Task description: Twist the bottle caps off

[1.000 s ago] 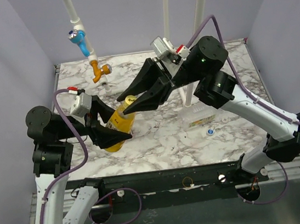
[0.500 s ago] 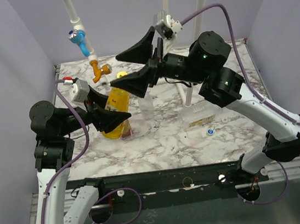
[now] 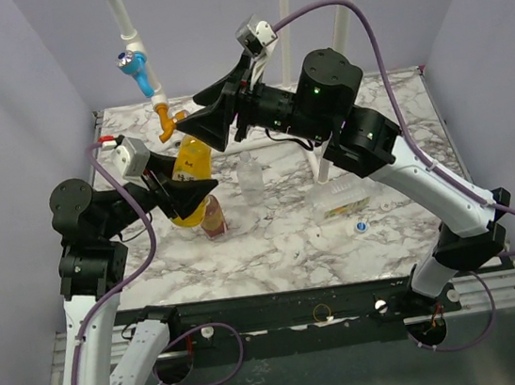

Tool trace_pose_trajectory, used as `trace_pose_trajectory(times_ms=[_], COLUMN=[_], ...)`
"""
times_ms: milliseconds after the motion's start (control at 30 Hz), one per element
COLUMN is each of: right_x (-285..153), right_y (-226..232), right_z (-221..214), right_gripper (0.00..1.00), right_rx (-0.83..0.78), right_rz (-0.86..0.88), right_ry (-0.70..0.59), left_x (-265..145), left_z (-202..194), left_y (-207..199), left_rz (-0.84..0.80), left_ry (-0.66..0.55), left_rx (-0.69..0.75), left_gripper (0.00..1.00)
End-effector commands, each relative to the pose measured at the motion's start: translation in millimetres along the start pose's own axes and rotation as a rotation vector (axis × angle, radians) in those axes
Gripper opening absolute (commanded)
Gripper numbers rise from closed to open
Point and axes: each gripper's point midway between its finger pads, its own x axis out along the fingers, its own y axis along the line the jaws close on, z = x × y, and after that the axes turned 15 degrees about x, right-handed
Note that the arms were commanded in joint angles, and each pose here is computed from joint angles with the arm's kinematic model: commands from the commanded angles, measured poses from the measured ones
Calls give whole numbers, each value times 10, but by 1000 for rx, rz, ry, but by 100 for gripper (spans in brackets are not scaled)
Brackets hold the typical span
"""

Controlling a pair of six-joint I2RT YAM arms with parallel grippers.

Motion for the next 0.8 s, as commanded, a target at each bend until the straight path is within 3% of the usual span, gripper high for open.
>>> trace_pose_trajectory(times_ms=[0,167,367,567,767], right_x=[6,5,-46,-223,-595], right_y=[53,61,82,298,905], right_z=[-71,-88,-8,153,147], right_gripper=[69,58,28,26,26], right_rx=[8,0,-17,-79,-175], right_rz=[29,40,43,137,471], right_ry=[22,23,-11,-71,-64], left_x=[-12,-13,-12,-4,-25], left_z=[-17,-15,-12,-22,-29], left_y=[47,30,15,-89,-337], left_rz=[30,21,12,-53,-210], left_ry=[3,3,4,8,20], left_rx=[16,14,9,-23,-96], left_gripper=[0,0,0,0,0])
